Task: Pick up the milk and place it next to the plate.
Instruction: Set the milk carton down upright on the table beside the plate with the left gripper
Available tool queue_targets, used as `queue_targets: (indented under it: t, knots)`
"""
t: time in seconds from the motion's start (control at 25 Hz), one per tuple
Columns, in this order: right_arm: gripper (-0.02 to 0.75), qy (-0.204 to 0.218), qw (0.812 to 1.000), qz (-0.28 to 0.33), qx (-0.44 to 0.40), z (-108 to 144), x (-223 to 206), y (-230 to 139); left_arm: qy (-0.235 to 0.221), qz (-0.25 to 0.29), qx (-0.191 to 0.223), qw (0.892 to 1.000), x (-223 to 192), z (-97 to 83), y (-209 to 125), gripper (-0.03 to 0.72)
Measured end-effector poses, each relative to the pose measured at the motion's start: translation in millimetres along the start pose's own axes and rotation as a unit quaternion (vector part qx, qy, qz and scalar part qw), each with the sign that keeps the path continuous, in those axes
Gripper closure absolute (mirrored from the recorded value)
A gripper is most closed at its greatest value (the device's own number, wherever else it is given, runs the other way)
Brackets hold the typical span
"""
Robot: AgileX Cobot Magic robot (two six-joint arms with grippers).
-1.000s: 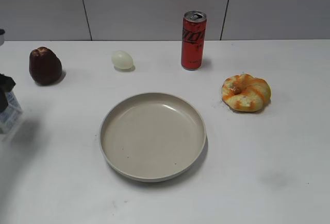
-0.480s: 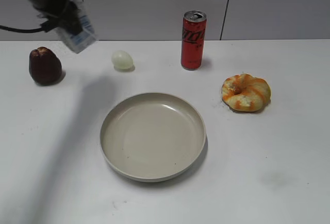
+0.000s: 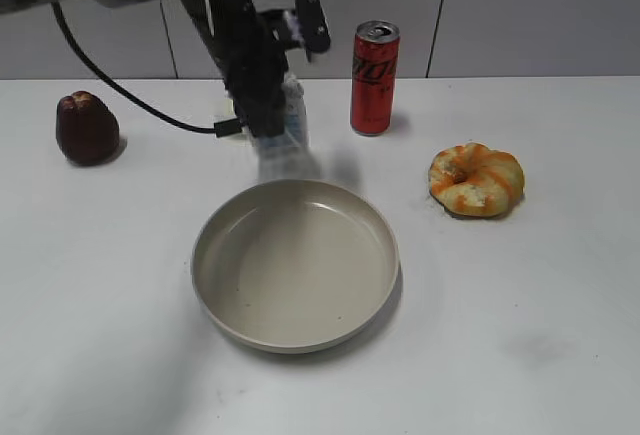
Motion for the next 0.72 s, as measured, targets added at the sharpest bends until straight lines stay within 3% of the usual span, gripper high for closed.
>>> queue_targets:
  t: [0.36,0.72]
  knots:
    - [0.241,0.000,1.000,0.000,0.000,0,0,0,-0.027,0.015,-0.025,0.999,-12,-10.1,-6,0.412]
    - [0.241,0.000,1.000,0.000,0.000,0,0,0,-0.049,0.008,-0.023,0.999,-9,-18.4,-3,0.260]
Point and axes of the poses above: a point on each arm's last joint axis where the gripper is mounted, x pointing back along that axis away from the gripper, z along the wrist's bending axis when the last joint is at zero, y = z × x, the point moved 10 cm from there along -x, pointing out along that axis toward the gripper, and after that the axes turned 14 degrees about x, right-handed, at the moved point
